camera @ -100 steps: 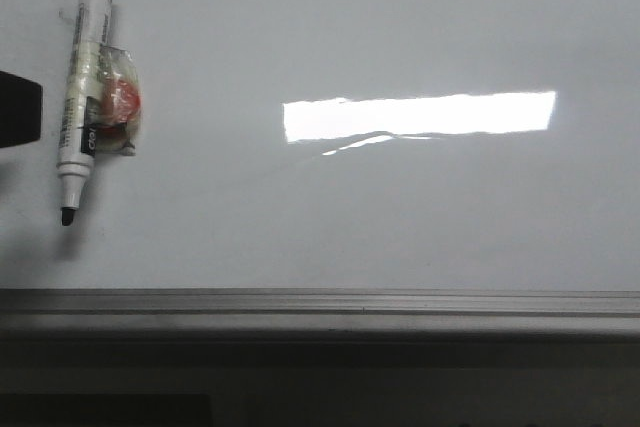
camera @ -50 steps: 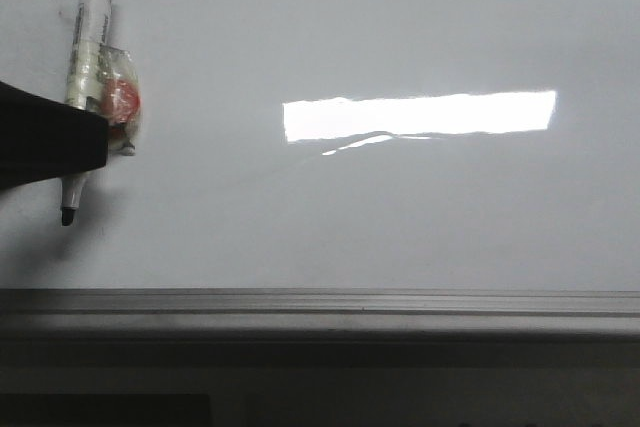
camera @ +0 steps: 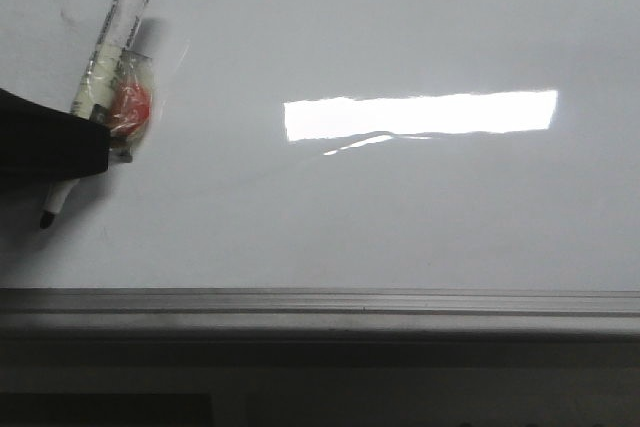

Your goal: Write number 3 on whiteboard

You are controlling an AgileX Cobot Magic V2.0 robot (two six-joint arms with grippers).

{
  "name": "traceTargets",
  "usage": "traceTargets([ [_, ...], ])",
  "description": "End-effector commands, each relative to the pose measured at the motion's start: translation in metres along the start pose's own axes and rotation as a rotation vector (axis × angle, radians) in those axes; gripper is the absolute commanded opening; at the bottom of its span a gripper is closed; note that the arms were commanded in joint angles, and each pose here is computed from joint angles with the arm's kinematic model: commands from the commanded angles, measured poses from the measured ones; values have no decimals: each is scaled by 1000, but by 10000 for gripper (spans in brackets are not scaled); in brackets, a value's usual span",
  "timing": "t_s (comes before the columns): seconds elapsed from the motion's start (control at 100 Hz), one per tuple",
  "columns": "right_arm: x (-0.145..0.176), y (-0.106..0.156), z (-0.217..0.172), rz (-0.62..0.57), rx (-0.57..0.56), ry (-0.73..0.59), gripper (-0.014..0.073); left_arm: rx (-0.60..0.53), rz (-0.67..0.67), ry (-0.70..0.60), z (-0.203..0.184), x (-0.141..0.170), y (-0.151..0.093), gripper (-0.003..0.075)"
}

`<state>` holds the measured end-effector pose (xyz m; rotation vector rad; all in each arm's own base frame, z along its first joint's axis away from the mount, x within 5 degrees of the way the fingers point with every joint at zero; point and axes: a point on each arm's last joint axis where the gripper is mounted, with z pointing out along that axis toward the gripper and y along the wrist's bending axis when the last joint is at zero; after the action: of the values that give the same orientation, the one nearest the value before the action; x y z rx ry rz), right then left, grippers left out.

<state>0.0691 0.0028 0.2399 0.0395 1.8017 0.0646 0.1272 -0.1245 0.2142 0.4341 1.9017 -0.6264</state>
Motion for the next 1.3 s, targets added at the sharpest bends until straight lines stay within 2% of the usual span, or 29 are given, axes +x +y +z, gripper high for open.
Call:
traceTargets([
  [0.0, -17, 2, -1, 0, -15, -83, -66, -2, -25, -53, 1, -10, -2, -20],
  [0.08, -21, 6, -3, -14, -77, -79, -66, 6, -7, -56, 2, -10, -3, -20],
  [0.27, -36, 23, 1, -71, -259, -40, -66, 87, 156, -117, -3, -24, -13, -20],
  [0.44, -49, 44, 12, -124, -418, 16, -66, 187, 427, -161, -3, -32, -26, -20],
  [0.64, -61, 80, 24, -261, -616, 69, -60, 272, 685, -178, -4, -29, -35, -20],
  [0.71, -68, 94, 25, -277, -678, 68, -3, 297, 757, -181, -5, -28, -37, -20],
  [0.76, -73, 104, 24, -286, -727, 58, 85, 306, 783, -184, -5, -27, -38, -20],
  [0.87, -82, 125, 21, -305, -822, 48, 337, 314, 805, -192, -6, -27, -39, -20],
  [0.9, -83, 131, 19, -316, -851, 56, 370, 317, 811, -192, -6, -27, -39, -20],
  [1.09, -83, 167, 21, -355, -954, 83, 382, 329, 851, -194, -6, -26, -40, -20],
  [1.29, -79, 188, 36, -353, -948, 76, 382, 346, 860, -229, -7, -28, -42, -20],
])
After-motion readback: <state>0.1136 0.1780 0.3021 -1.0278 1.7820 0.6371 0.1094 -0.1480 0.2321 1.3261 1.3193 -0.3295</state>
